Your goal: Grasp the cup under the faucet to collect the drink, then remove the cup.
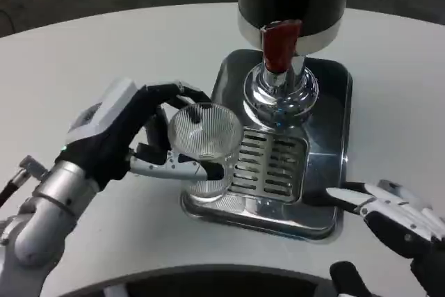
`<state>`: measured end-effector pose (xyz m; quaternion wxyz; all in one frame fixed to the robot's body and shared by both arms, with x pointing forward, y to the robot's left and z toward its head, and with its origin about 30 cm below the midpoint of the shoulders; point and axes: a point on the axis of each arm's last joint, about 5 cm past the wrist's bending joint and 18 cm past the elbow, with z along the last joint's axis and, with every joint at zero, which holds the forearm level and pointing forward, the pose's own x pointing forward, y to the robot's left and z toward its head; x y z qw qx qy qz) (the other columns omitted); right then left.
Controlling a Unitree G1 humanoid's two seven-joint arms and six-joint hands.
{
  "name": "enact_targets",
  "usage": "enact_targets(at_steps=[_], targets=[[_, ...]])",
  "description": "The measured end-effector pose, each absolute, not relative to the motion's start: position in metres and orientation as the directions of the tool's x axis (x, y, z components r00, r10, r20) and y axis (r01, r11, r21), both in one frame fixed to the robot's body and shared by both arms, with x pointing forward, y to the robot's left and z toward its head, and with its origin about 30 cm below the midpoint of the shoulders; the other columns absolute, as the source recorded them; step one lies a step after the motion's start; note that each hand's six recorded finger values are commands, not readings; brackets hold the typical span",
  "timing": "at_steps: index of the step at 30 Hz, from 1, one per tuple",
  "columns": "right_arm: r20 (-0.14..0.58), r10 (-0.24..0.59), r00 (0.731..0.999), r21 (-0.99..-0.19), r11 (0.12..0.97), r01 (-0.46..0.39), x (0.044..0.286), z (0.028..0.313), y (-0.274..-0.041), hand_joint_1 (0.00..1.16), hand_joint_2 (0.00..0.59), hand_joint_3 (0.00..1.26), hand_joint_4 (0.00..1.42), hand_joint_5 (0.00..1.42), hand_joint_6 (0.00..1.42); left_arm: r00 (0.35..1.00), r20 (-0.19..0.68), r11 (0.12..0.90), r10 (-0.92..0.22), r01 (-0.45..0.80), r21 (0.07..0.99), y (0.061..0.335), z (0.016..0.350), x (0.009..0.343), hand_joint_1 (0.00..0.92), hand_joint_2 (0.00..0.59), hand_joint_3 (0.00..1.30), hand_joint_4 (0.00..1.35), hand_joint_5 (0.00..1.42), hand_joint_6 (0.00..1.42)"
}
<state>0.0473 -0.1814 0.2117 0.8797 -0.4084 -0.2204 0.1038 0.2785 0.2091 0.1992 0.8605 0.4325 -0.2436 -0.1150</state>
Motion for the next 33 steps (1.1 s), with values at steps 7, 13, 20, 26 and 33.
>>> enact_targets(at_steps=[7,13,20,26,33], targets=[[0.303,0.366,0.88,-0.768,0.64,-0.002,0.046,0.212,-0.183,0.49,0.557,0.28,0.23,0.14,0.04,0.843,0.341,0.582,-0.417,-0.041,0.812,0.198,0.2,0.284,0.802,0.058,0.74,0.77,0.97,0.97],[0.304,0.36,0.882,-0.771,0.637,0.006,0.044,0.212,-0.185,0.49,0.557,0.28,0.23,0.14,0.05,0.844,0.352,0.595,-0.404,-0.049,0.802,0.191,0.197,0.286,0.797,0.068,0.74,0.77,0.97,0.96],[0.311,0.357,0.881,-0.764,0.645,0.009,0.043,0.213,-0.185,0.49,0.557,0.28,0.23,0.14,0.05,0.848,0.364,0.611,-0.385,-0.061,0.79,0.179,0.194,0.291,0.796,0.069,0.74,0.77,0.97,0.96],[0.311,0.35,0.884,-0.768,0.64,0.016,0.043,0.213,-0.187,0.49,0.557,0.28,0.23,0.15,0.05,0.851,0.37,0.629,-0.373,-0.061,0.775,0.166,0.193,0.296,0.792,0.068,0.73,0.77,0.97,0.96],[0.308,0.354,0.883,-0.774,0.633,0.016,0.043,0.214,-0.188,0.49,0.557,0.28,0.23,0.15,0.05,0.848,0.37,0.645,-0.379,-0.045,0.763,0.153,0.194,0.302,0.78,0.078,0.73,0.77,0.97,0.95]])
